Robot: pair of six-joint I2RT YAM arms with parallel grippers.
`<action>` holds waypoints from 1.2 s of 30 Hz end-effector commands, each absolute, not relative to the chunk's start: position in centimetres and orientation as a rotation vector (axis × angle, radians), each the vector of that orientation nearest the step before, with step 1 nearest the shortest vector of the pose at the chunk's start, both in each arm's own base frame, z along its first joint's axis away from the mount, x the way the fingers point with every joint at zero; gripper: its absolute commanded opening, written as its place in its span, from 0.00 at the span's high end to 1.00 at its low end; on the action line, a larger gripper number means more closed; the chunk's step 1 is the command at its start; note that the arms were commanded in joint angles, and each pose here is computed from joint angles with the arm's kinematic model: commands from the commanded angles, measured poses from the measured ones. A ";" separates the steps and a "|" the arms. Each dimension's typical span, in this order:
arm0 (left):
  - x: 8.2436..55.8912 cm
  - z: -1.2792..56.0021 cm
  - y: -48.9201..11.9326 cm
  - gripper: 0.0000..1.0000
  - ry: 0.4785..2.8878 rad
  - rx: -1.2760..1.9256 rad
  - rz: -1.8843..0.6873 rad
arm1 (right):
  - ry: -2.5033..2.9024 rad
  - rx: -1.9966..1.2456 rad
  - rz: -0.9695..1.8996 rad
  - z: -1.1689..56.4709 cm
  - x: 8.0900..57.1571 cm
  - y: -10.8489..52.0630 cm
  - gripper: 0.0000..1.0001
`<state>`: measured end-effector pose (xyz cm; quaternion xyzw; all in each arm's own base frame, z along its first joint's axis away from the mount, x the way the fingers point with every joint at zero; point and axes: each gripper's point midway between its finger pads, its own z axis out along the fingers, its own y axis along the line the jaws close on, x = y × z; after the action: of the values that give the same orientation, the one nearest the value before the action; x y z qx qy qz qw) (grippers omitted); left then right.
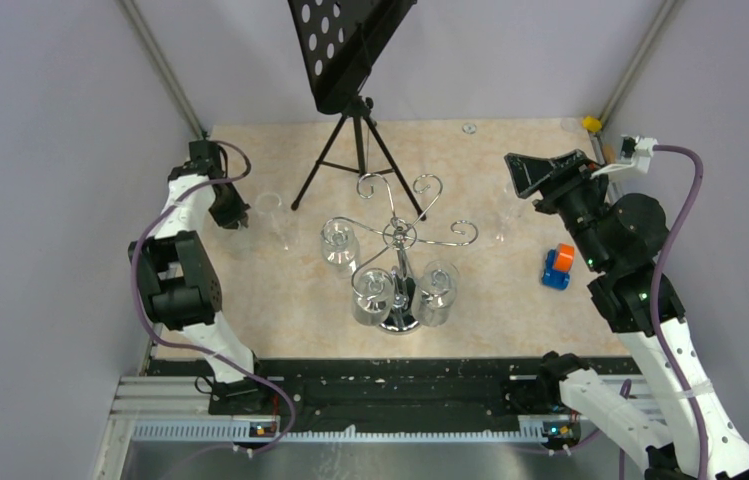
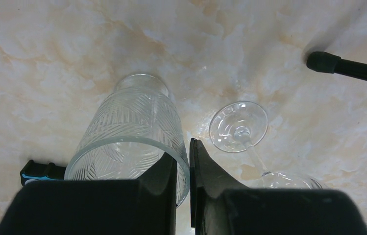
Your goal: Take the wine glass off the wine glass rack
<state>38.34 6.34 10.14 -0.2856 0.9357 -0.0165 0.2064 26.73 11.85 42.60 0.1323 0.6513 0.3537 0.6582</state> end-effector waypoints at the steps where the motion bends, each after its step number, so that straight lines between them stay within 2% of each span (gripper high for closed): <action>1: 39.6 11.1 7.2 0.95 2.555 -0.779 -0.027 | 1.411 0.285 0.815 45.1 25.9 11.6 0.34; 7: 39.5 12.6 7.6 0.73 2.519 -0.768 -0.001 | 1.417 0.283 0.816 44.9 25.8 11.6 0.34; 14: 38.6 18.9 8.2 0.44 2.382 -0.728 0.036 | 1.423 0.276 0.829 44.8 25.9 11.9 0.34; 16: 37.9 20.6 8.4 0.18 2.339 -0.726 0.055 | 1.423 0.274 0.837 44.8 25.9 12.0 0.34; 17: 37.6 21.4 8.4 0.13 2.318 -0.720 0.056 | 1.426 0.274 0.842 44.7 25.9 12.1 0.34; 21: 36.1 25.2 7.8 0.11 2.228 -0.692 0.028 | 1.430 0.273 0.865 44.5 26.0 12.5 0.34; 24: 34.9 28.4 5.8 0.10 2.152 -0.621 -0.092 | 1.437 0.270 0.884 44.3 26.0 12.8 0.34; 28: 32.2 33.2 0.3 0.12 2.045 -0.445 -0.400 | 1.445 0.267 0.903 44.1 26.0 13.2 0.34; 33: 27.8 38.5 -6.4 0.23 1.907 -0.256 -0.810 | 1.455 0.269 0.924 43.5 26.2 13.6 0.34; 36: 25.2 40.3 -9.9 0.24 1.839 -0.158 -1.060 | 1.468 0.268 0.939 43.1 26.5 14.0 0.35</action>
<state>28.18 -4.19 37.72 -0.1391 0.7965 -0.2711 0.5222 26.47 13.15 42.32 0.1265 0.6552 0.3883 0.6356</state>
